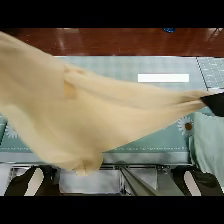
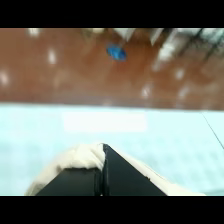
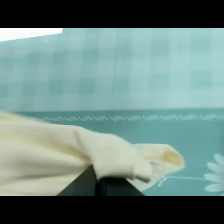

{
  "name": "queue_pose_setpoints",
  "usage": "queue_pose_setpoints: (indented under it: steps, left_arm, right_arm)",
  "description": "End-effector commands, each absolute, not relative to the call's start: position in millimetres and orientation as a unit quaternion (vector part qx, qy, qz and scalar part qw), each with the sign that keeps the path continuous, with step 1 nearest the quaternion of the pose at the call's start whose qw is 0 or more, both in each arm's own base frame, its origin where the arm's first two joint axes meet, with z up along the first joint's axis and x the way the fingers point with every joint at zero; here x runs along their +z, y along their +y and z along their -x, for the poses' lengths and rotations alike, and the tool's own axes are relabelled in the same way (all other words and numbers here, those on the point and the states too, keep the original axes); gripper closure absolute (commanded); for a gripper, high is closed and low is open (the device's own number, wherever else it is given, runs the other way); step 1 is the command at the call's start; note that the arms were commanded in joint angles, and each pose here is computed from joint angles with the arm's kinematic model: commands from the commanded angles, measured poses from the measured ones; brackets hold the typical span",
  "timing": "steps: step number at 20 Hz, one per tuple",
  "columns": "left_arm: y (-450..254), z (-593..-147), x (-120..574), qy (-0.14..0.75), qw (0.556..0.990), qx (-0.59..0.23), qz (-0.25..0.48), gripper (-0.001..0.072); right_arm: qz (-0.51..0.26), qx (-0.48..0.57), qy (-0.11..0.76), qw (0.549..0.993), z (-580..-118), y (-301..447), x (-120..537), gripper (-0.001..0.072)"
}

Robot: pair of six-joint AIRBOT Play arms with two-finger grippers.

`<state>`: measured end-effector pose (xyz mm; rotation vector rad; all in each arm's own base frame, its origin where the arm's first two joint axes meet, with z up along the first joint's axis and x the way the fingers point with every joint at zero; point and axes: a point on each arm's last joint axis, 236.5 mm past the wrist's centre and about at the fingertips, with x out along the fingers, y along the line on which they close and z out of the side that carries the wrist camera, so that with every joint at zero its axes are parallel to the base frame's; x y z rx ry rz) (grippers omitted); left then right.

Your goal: Fold the shirts.

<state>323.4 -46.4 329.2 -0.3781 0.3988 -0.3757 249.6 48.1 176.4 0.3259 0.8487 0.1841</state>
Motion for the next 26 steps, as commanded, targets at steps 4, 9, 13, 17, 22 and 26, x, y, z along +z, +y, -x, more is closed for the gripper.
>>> queue_pose_setpoints:
  steps: [4, 9, 13, 17, 22, 26]
  left_arm:
    - [-58.4, -440.2, 121.9, 0.344, 0.883, -0.148, 0.283, 0.0687]
    - [-77.8, -531.5, 74.9, 0.365, 0.855, -0.144, 0.339, 0.0687]
    - [-93.0, -577.9, 107.0, 0.332, 0.829, -0.183, 0.410, 0.0687]
    - [-96.0, -576.5, 123.2, 0.340, 0.819, -0.206, 0.413, 0.0206]
    - [-43.7, -479.4, 69.9, 0.543, 0.735, -0.185, 0.361, 0.0196]
    - [-5.0, -383.2, 35.9, 0.641, 0.706, -0.127, 0.272, 0.0196]
  right_arm:
    - [-0.218, 0.096, 0.486, 0.841, -326.9, 45.2, 44.2, 0.0684]
    - [-0.269, 0.083, 0.528, 0.801, -417.2, 33.0, -23.4, 0.0684]
    - [-0.310, 0.096, 0.521, 0.789, -485.9, 32.8, -24.7, 0.0684]
    - [-0.346, 0.073, 0.489, 0.797, -524.6, 12.7, 2.4, 0.0301]
    - [-0.366, 0.064, 0.515, 0.773, -490.9, -53.2, 29.7, 0.0303]
    - [-0.283, 0.014, 0.622, 0.730, -408.5, -103.6, -10.2, 0.0303]
